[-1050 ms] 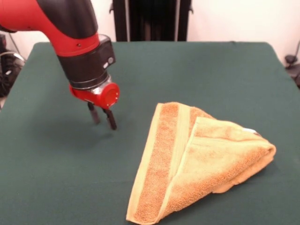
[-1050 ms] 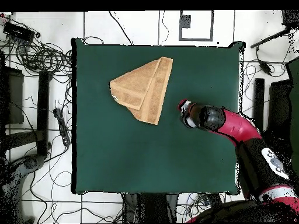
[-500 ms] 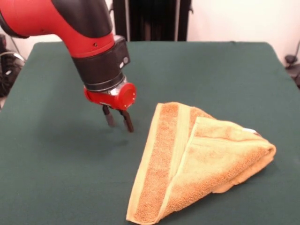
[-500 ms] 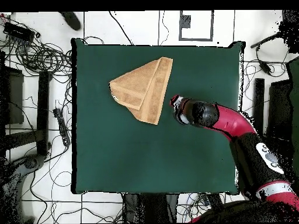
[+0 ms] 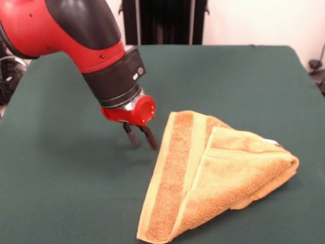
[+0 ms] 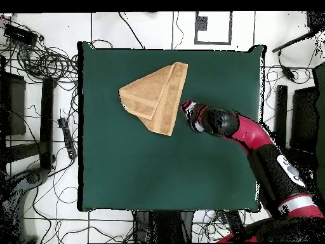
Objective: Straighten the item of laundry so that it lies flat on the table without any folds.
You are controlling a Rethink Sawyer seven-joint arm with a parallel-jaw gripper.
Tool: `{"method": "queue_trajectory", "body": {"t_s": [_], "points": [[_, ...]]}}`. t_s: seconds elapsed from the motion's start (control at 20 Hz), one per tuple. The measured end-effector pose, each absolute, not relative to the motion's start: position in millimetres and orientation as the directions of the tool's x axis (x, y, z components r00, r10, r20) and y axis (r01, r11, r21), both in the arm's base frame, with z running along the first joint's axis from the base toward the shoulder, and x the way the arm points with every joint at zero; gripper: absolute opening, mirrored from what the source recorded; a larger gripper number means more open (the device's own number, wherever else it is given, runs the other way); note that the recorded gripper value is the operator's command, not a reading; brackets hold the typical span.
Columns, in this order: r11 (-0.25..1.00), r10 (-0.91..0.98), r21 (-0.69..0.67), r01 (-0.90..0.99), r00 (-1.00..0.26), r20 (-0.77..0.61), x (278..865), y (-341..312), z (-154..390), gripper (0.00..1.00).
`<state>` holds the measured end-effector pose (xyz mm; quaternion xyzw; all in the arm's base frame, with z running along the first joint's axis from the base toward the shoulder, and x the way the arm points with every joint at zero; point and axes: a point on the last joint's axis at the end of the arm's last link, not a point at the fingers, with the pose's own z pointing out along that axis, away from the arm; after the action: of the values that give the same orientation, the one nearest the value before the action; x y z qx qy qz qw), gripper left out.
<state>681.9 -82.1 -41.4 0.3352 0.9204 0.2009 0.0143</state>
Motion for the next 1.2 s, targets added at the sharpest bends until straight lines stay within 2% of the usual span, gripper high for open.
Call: {"method": "queue_trajectory", "body": {"t_s": [0.25,0.8,1.2], "points": [[0.681,0.612,0.420,0.600,-0.781,0.124,682.9,-73.2,-47.1,1.00],[0.722,0.575,0.412,0.557,-0.813,0.091,682.8,-65.3,-45.8,1.00],[0.759,0.521,0.406,0.509,-0.849,0.089,687.3,-23.5,-46.5,1.00]]}}
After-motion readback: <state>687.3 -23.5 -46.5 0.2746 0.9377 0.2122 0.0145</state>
